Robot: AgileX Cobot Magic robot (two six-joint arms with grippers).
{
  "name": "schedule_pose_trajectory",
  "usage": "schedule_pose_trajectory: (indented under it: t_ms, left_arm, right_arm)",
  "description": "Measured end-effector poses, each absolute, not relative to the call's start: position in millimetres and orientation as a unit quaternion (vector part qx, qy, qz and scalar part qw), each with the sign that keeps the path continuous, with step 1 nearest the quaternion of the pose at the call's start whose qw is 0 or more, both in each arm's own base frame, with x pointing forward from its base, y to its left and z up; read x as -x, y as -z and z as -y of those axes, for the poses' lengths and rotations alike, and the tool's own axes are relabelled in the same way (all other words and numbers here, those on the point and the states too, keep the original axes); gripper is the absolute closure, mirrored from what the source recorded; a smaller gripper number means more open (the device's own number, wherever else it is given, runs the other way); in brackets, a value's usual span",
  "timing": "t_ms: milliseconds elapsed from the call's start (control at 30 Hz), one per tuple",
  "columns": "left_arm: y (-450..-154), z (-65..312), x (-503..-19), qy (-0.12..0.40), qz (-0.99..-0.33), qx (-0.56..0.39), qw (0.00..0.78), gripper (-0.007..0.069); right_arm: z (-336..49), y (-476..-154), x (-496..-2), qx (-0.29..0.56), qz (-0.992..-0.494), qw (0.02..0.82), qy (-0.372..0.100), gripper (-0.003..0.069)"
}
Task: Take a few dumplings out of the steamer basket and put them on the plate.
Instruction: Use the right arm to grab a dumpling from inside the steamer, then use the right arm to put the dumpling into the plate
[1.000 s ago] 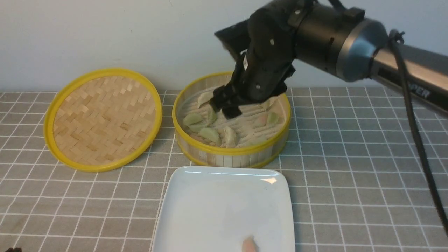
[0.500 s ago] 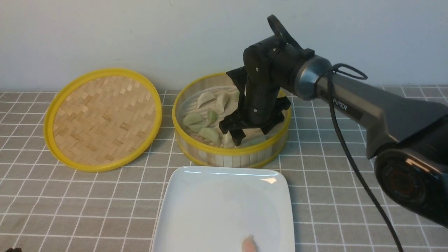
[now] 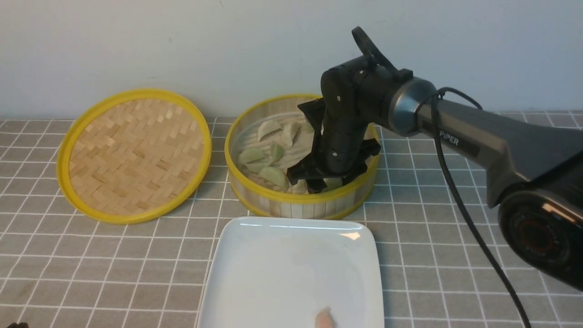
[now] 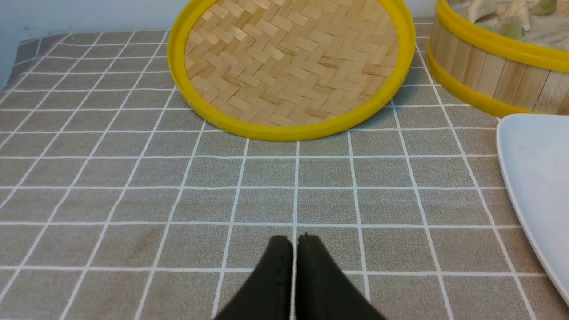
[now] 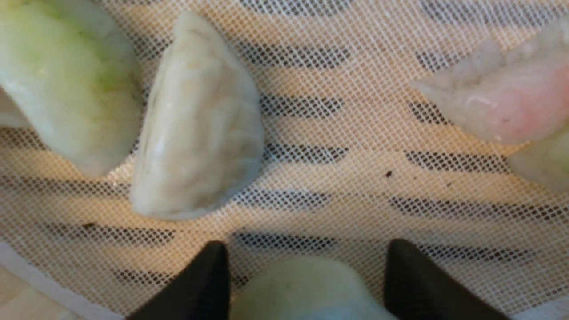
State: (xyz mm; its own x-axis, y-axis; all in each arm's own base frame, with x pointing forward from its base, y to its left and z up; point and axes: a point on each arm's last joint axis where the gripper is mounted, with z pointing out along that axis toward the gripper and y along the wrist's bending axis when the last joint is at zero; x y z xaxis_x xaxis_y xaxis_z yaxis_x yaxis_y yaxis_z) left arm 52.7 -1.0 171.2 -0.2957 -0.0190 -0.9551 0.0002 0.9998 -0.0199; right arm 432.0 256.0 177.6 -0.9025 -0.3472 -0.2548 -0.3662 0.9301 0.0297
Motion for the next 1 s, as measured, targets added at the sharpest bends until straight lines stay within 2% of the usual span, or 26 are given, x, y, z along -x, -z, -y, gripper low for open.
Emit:
schedule_pose_trajectory:
  t_ms: [200, 233, 300, 333, 367, 400, 433, 500, 633, 800, 867, 1000]
  left_arm:
    - [-171.2, 1.0, -52.7, 0.008, -0.805, 0.006, 0.593, 0.063]
    - [-171.2, 1.0, -52.7, 0.008, -0.805, 0.006, 0.593, 0.063]
    - [-171.2, 1.0, -52.7, 0.008, -0.805, 0.006, 0.593, 0.063]
    - [-171.2, 1.0, -52.7, 0.008, -0.805, 0.006, 0.593, 0.063]
    - [-171.2, 1.0, -52.7, 0.008, -0.805, 0.006, 0.593, 0.063]
    - [-171.2, 1.0, -52.7, 0.008, -0.805, 0.006, 0.593, 0.063]
    - [-171.2, 1.0, -52.7, 0.008, -0.805, 0.006, 0.593, 0.063]
    - [-171.2, 1.0, -52.7, 0.008, -0.805, 0.006, 0.593, 0.063]
    - [-171.2, 1.0, -52.7, 0.008, -0.805, 0.006, 0.593, 0.063]
    - [-171.2, 1.0, -52.7, 0.008, -0.805, 0.006, 0.593, 0.063]
    - [-171.2, 1.0, -52.7, 0.008, -0.805, 0.006, 0.593, 0.063]
    - [-171.1, 1.0, -52.7, 0.008, -0.805, 0.006, 0.593, 0.063]
  right_arm:
    - [-255.1, -193.7, -428.7, 0.196, -0.97, 0.135, -0.046, 0.0265]
    - [-253.6, -210.7, -425.5, 0.197, -0.968, 0.149, -0.053, 0.0266]
    - [-250.4, -243.0, -416.9, 0.197, -0.963, 0.167, -0.069, 0.037]
    - [-249.2, -262.1, -410.1, 0.197, -0.96, 0.181, -0.082, 0.0506]
    - [-248.0, -280.9, -401.3, 0.198, -0.956, 0.194, -0.096, 0.0573]
    - [-247.0, -298.2, -390.2, 0.203, -0.952, 0.204, -0.107, 0.0614]
    - [-246.0, -301.4, -388.3, 0.203, -0.951, 0.206, -0.109, 0.0614]
    - [-245.2, -326.2, -358.3, 0.225, -0.943, 0.213, -0.121, 0.0658]
    - [-243.3, -322.1, -333.7, 0.247, -0.945, 0.191, -0.097, 0.0671]
    - [-227.7, -310.8, -346.9, 0.218, -0.953, 0.2, -0.057, 0.0662]
    - [-224.5, -312.1, -354.0, 0.212, -0.95, 0.222, -0.06, 0.0641]
    - [-225.5, -294.6, -376.9, 0.197, -0.952, 0.223, -0.065, 0.0519]
